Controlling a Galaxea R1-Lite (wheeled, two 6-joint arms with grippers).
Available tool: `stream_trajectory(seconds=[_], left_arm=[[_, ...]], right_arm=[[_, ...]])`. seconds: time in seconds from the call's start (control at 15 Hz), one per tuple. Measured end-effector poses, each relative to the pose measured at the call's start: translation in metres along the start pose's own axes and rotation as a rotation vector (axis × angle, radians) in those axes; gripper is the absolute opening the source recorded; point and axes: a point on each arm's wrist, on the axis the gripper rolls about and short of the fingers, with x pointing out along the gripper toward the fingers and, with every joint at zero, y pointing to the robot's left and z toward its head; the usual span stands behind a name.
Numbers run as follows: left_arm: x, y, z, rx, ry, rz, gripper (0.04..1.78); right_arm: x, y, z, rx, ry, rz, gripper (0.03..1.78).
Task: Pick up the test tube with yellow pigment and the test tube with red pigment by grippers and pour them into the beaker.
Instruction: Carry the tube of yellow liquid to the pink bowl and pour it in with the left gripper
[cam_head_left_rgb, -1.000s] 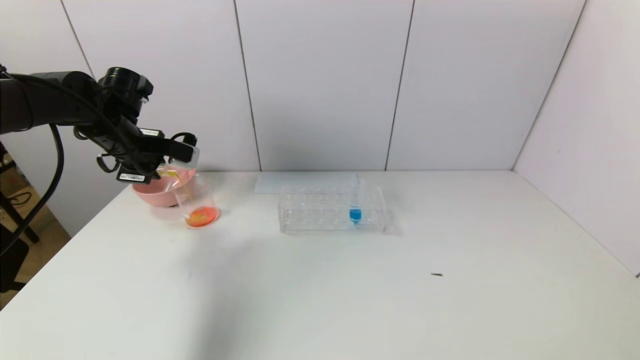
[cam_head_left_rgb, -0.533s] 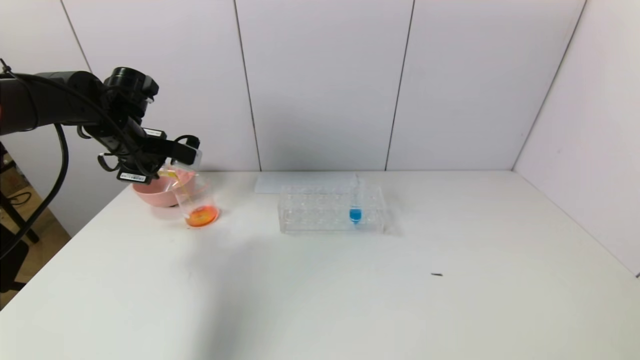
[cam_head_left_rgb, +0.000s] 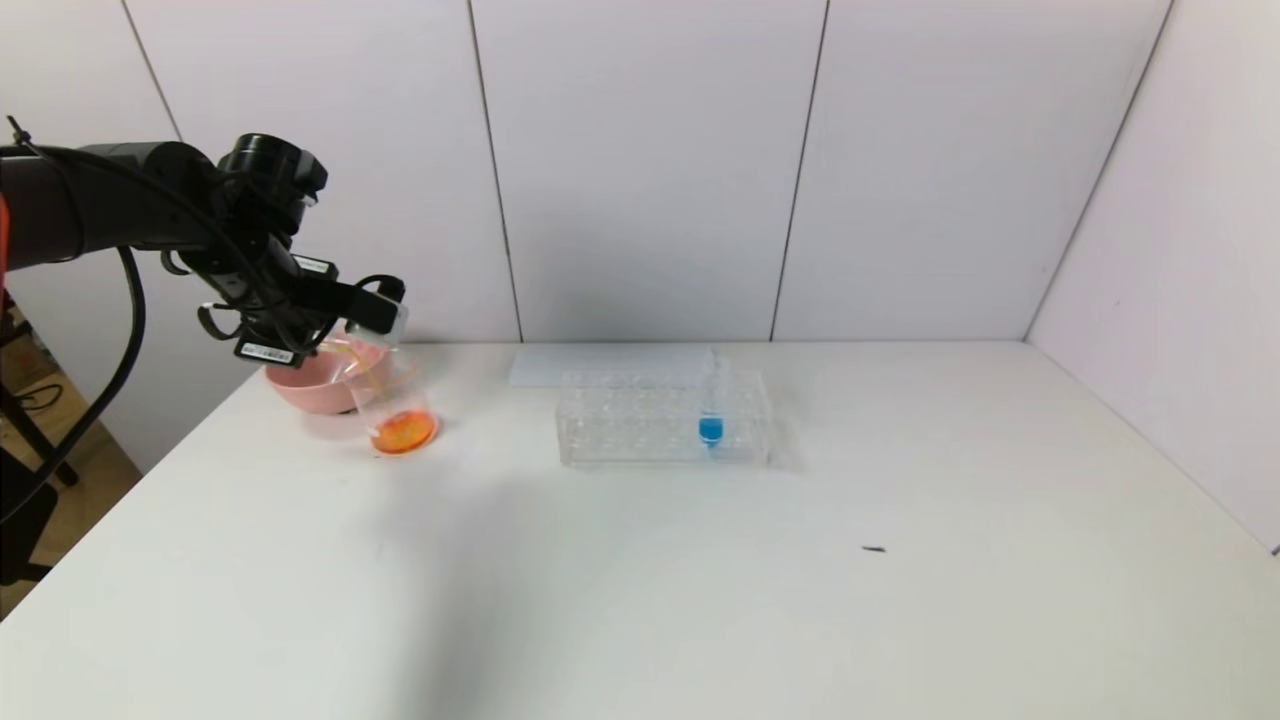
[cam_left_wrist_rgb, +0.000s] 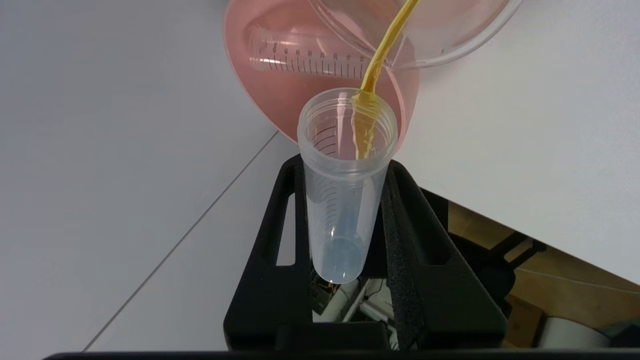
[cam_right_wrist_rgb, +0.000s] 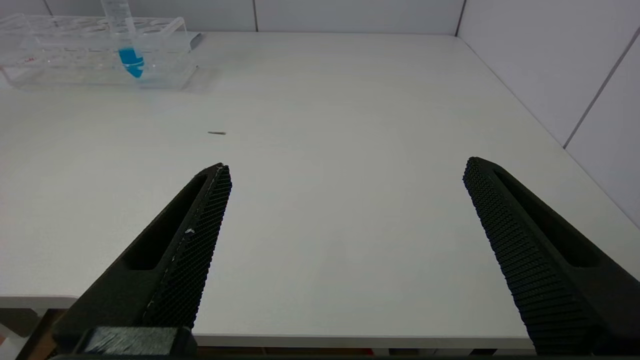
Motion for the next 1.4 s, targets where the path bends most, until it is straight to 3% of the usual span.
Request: stream_trajectory(seconds=[1.4], left_arm=[[-0.0034,0.0014,0.009,0.073,0.059,0.004,0.45]], right_arm=[[0.0,0.0,0.0001,0.0,0.0,0.0,1.7]])
